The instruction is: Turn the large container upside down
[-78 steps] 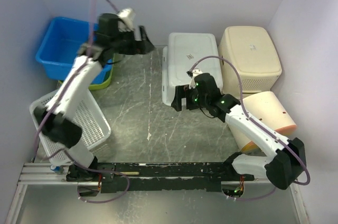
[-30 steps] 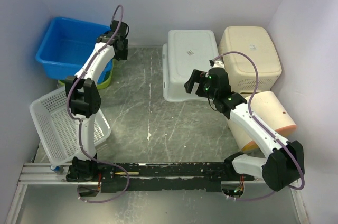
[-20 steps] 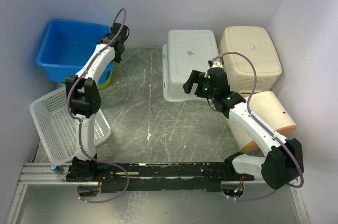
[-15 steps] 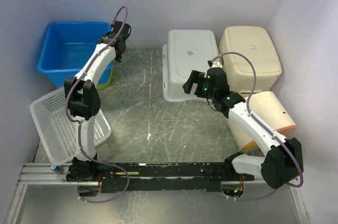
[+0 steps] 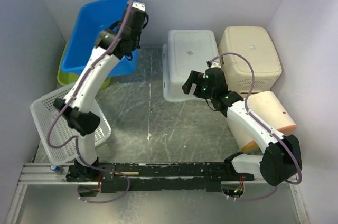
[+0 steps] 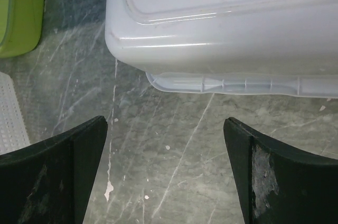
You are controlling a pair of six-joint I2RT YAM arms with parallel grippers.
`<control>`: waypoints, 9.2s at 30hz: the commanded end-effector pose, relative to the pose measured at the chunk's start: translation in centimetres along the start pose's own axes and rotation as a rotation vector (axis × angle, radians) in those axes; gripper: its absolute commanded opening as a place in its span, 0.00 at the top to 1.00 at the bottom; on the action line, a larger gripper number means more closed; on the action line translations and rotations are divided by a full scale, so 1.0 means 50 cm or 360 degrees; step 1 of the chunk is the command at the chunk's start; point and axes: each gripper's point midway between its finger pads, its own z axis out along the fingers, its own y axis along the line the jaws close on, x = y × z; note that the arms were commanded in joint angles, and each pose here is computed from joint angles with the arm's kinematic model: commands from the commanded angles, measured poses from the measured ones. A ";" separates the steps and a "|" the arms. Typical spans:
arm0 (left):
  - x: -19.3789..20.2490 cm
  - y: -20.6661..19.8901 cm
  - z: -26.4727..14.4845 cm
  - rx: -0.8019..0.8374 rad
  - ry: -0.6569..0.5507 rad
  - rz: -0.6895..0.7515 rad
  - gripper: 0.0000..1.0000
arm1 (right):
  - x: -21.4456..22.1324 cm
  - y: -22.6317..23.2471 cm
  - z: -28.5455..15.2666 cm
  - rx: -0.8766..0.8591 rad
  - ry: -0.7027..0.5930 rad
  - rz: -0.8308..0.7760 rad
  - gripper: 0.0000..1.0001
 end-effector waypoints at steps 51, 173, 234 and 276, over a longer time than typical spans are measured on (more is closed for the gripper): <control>0.081 0.042 -0.085 0.1997 -0.0044 -0.2341 0.94 | -0.043 0.011 -0.018 0.0008 -0.0099 -0.0013 0.08; 0.149 0.655 0.095 -0.0857 -0.0018 -0.0371 0.93 | -0.030 0.149 0.051 -0.0107 0.0085 -0.0140 0.09; 0.002 0.274 -0.277 0.0866 -0.0419 -0.0800 0.66 | -0.024 0.708 -0.190 -0.0644 -0.0689 -0.1405 1.00; 0.030 0.311 -0.125 0.0550 -0.0304 -0.1092 0.01 | -0.062 0.450 -0.469 -0.1558 0.0006 0.1051 1.00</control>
